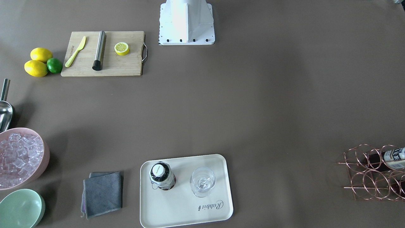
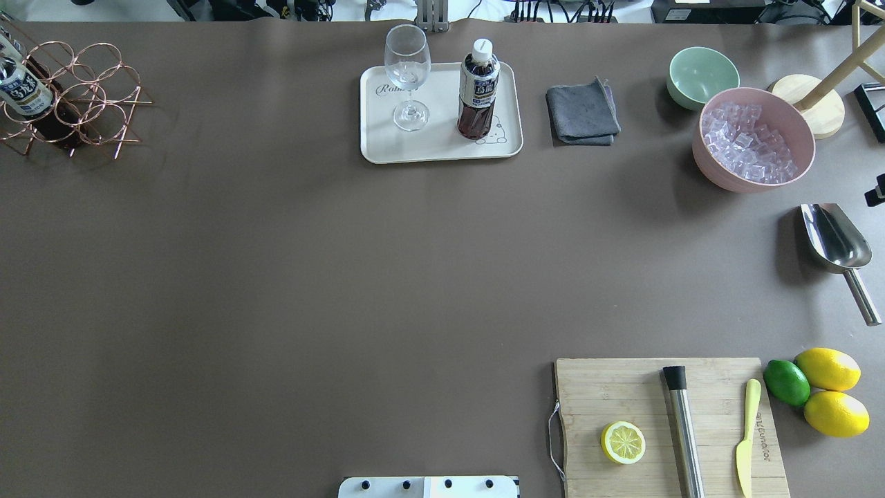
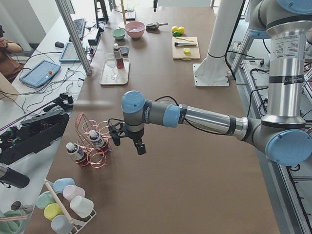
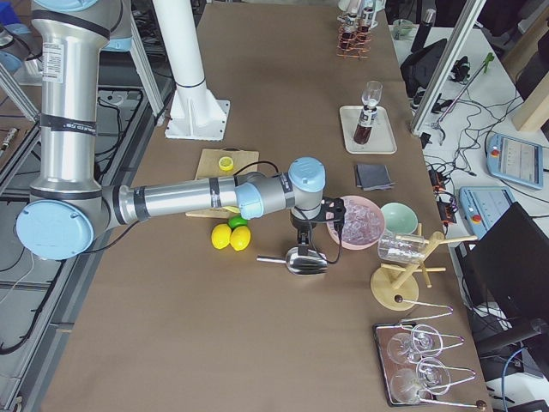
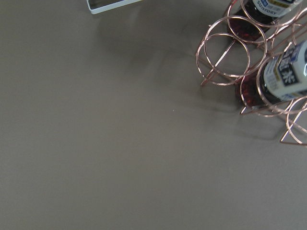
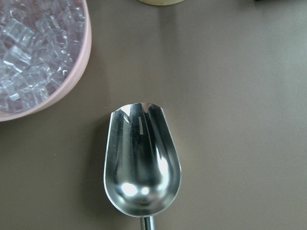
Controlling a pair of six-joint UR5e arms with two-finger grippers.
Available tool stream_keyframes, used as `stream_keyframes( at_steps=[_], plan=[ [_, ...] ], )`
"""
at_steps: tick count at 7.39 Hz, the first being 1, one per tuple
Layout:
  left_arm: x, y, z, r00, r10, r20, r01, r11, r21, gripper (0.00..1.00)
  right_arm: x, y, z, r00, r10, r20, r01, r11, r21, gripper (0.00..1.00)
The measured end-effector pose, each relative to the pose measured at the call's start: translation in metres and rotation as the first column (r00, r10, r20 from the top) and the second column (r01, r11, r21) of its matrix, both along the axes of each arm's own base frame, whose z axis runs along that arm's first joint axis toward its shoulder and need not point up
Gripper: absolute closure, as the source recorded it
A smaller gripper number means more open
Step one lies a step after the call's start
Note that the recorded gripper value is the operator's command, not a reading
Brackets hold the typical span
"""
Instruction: Take tea from basket to plate
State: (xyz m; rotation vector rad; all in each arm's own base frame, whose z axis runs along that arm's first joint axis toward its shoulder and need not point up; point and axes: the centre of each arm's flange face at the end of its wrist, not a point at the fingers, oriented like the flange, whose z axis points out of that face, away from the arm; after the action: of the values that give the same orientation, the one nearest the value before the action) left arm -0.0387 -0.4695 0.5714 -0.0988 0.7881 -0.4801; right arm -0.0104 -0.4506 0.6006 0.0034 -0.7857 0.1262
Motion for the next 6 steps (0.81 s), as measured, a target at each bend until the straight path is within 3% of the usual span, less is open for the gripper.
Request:
stream_keyframes(
  at_steps=[2,3,5,6],
  plan=[
    [-0.001,0.043,0.035,0.997,0.075,-0.003,-0.074,0.988,0.136,0.02,0.025,0.029,0.039,0.999,0.043,-0.022,-0.044,0.996,-0.077,0.00],
    [-0.002,0.057,0.044,0.994,0.110,-0.006,-0.107,0.979,0.174,0.02,0.035,0.042,0.056,0.999,0.034,-0.026,-0.036,0.995,-0.090,0.00],
    [-0.005,0.073,0.052,0.990,0.134,-0.038,-0.124,0.974,0.190,0.02,0.049,0.051,0.079,1.000,-0.012,-0.025,0.010,0.998,-0.057,0.00],
    [-0.006,0.075,0.050,0.990,0.136,-0.045,-0.124,0.972,0.198,0.02,0.053,0.052,0.089,0.998,-0.064,-0.028,0.064,0.998,-0.014,0.00]
  ],
)
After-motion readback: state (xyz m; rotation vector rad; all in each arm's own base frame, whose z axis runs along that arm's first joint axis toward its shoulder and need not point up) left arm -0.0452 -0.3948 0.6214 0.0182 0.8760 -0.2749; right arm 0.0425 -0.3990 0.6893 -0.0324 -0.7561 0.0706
